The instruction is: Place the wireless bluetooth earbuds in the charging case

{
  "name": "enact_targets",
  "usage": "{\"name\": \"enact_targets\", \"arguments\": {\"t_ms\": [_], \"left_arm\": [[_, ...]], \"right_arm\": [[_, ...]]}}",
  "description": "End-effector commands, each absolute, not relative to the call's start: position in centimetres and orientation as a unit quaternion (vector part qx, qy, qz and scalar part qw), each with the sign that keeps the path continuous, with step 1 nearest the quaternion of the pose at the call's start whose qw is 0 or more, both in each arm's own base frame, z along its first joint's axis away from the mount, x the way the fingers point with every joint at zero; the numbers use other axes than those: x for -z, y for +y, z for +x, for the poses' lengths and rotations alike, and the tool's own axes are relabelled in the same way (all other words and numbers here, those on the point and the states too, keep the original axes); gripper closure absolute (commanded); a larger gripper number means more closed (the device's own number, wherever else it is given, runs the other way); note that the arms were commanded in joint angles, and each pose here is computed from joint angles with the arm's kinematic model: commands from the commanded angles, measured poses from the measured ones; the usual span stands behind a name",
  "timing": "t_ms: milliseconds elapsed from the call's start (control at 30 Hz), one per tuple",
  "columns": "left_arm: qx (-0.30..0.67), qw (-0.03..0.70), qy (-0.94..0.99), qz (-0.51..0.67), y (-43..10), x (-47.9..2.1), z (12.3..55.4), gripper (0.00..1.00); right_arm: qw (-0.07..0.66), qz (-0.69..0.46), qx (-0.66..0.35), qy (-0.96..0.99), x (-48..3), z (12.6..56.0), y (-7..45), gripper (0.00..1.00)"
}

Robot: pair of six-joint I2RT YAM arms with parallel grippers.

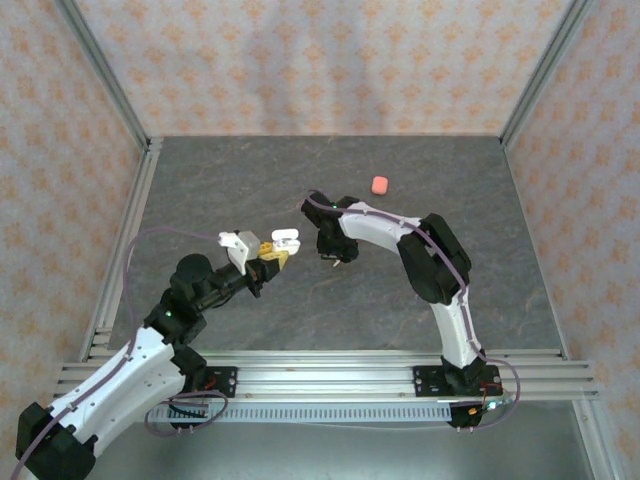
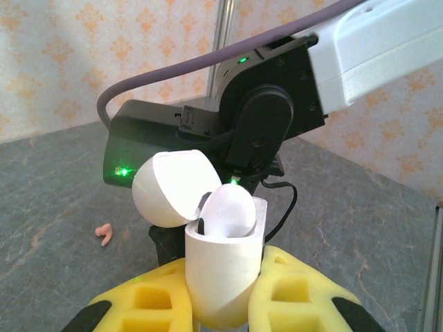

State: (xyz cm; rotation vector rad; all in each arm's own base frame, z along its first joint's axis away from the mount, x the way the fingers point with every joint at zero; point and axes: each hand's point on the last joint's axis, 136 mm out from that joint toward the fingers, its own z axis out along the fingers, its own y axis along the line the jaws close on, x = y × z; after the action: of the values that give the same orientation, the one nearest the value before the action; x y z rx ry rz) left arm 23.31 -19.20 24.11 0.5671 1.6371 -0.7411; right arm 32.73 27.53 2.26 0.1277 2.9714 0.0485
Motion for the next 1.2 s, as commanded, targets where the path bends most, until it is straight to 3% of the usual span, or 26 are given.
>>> {"name": "enact_targets", "arguments": {"t_ms": [0,133,567,1167], "left_arm": [[0.333,0.599,0.685,0.246,-19.6,-25.2,23.1,1.0],[0.335,0.576,0.695,0.271,-20.3,-24.4,22.9,1.0],[0.347,0.598,0.674,0.26,-20.7,-24.5,23.4,1.0],[0.335,0.63,0.652,0.258,-21.5,-26.2,23.5,1.0]], "right_arm": [[0.117,0.024,0.001,0.993,-3.4,33.0,26.5,0.73],[0.15,0.016,0.004,0.989,-5.2,33.6,25.9,0.74],[0.223,-0.009,-0.022,0.975,-9.6,34.0,25.7,0.77],[0.352,-0.043,-0.131,0.926,-20.5,33.7,26.1,0.78]]}}
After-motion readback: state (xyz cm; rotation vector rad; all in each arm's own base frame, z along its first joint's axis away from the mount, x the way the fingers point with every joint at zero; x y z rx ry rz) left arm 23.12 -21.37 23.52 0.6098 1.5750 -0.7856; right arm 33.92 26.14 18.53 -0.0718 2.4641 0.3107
